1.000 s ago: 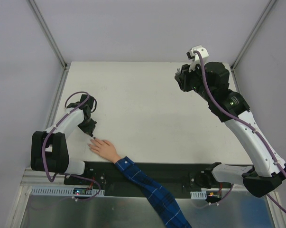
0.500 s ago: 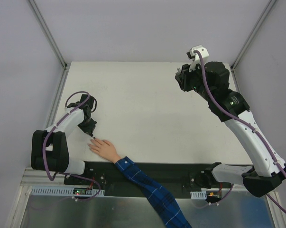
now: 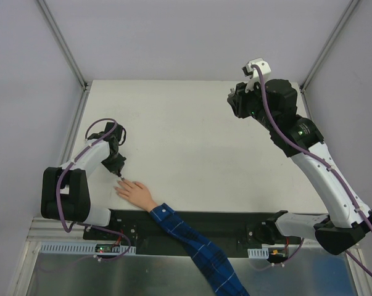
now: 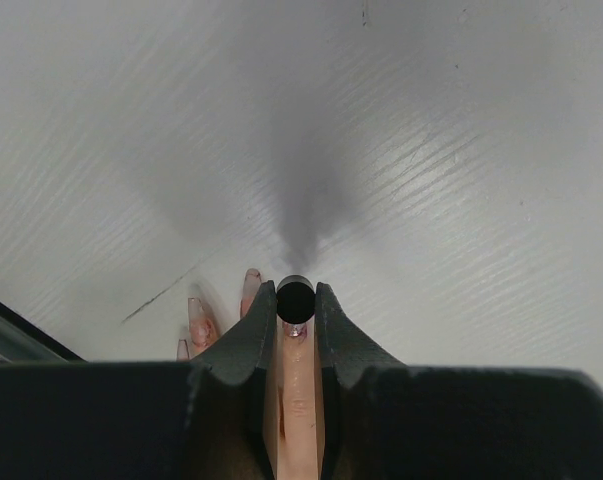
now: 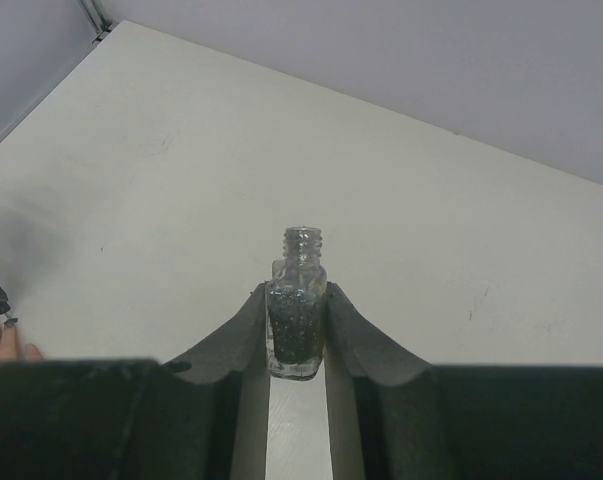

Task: Paint the nails

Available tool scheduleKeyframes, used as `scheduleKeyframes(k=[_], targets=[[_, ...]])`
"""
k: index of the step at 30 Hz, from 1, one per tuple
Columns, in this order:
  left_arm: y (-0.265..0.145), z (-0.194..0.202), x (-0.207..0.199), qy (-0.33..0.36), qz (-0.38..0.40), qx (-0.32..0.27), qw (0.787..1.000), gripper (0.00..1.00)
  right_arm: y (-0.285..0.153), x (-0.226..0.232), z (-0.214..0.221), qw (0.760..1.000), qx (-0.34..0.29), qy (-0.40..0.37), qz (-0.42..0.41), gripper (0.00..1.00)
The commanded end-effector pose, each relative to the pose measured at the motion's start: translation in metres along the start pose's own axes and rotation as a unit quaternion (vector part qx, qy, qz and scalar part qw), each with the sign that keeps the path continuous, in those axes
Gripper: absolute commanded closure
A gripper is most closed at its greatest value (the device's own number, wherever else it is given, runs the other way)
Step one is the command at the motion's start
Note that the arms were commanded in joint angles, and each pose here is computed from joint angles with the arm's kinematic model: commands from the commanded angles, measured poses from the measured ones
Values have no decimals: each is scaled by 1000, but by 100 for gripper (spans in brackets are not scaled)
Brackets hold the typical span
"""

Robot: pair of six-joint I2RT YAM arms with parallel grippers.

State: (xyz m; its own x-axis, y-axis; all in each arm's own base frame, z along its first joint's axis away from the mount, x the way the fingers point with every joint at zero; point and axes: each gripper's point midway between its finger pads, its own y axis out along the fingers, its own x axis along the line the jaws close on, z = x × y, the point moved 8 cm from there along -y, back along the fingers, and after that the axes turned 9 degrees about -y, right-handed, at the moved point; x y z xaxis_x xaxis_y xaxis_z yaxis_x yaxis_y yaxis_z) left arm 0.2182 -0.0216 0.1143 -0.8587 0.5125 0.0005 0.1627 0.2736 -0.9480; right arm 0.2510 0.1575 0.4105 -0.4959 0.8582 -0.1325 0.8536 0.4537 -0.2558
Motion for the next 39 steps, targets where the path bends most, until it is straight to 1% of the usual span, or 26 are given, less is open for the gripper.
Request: scheduleKeyframes(k=[1,13,17,21,25,32,39], targets=[[3,1,5,7,-18,8,1000,100,-7,-4,-22,999,-40,11,4,100],[3,1,8,6,-15,9,1000,100,-7,-4,-21,999,-40,14,3,100],[-7,-4,4,12,9,1,1000,100,-8,-4,-21,999,-40,15,1,100],[-26,-13,0,14,47,-16,999,100,-10,-3,-21,999,-42,20,-3,100],[-35,-13,3,17,67,-19,997,100,-11,-2,-19,999,-42,23,-6,100],[-22,2,17,12,40,8,999,100,-14,-2,-19,999,-44,24,-7,100],[-15,3,17,12,21,11,1000,100,-13,-2,-19,999,-43,22,-6,100]])
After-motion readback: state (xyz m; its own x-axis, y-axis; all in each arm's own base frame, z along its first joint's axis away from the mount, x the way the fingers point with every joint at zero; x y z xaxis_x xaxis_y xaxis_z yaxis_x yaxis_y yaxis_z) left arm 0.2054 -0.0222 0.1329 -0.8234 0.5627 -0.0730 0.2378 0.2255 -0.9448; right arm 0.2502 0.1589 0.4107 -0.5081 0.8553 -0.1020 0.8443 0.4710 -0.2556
